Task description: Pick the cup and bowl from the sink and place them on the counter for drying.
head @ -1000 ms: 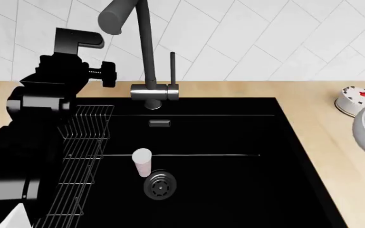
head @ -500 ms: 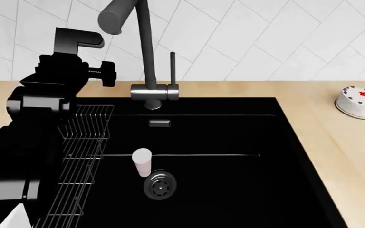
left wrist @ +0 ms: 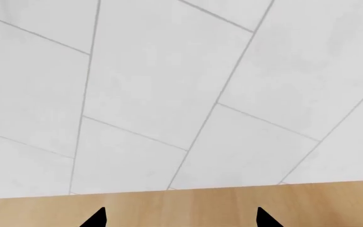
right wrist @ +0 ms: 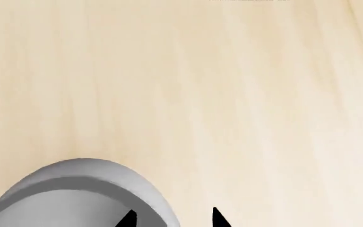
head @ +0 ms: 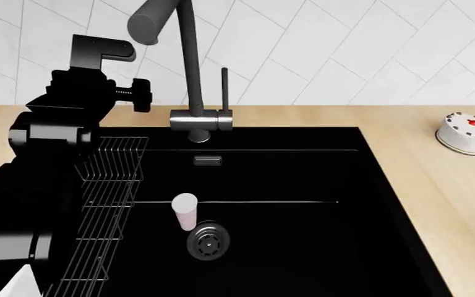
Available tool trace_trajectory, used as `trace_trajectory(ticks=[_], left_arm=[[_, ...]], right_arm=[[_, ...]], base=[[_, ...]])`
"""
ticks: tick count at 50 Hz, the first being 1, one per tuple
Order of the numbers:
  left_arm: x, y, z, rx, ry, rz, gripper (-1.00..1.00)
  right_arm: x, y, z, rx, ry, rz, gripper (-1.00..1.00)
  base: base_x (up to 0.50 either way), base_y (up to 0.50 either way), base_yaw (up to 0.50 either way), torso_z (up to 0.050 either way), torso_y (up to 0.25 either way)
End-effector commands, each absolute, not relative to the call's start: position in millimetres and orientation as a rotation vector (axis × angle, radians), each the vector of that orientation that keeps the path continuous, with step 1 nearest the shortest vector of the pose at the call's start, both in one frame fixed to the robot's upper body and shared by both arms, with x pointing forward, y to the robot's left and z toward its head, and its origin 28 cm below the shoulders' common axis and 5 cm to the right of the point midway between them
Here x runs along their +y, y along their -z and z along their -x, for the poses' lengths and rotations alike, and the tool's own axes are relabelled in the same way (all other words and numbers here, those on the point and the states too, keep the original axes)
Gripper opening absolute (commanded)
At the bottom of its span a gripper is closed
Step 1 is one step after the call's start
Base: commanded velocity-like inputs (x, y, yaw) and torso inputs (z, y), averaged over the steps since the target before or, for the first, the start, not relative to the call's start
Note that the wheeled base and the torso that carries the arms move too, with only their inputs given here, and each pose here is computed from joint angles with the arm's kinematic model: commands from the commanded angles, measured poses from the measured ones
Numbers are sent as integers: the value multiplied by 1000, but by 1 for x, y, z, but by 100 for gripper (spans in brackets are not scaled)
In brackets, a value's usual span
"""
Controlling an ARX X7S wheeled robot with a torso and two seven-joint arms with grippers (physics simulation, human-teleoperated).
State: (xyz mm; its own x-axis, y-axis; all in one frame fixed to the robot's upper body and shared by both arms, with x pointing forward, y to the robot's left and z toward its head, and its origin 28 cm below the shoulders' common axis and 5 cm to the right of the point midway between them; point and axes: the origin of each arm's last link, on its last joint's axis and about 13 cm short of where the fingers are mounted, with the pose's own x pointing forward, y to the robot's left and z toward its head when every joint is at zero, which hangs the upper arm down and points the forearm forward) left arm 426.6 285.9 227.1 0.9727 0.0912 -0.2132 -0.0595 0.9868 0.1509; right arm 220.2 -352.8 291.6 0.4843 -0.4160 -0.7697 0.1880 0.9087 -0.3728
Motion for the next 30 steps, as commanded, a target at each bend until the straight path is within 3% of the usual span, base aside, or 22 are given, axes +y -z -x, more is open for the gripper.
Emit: trace_trajectory(ticks=[1, 16, 30], left_arm=[[282, -226, -427, 219, -52, -146, 100], [278, -227, -428, 217, -41, -146, 100], [279, -230, -428, 211, -42, -142, 100]], right_arm=[[-352, -288, -216, 986, 365, 253, 100], [-353, -318, -206, 977, 396, 338, 100], [-330, -363, -231, 882, 285, 388, 100]], base=[[0, 0, 0, 0, 0], [0, 0, 0, 0, 0], [0, 0, 0, 0, 0]])
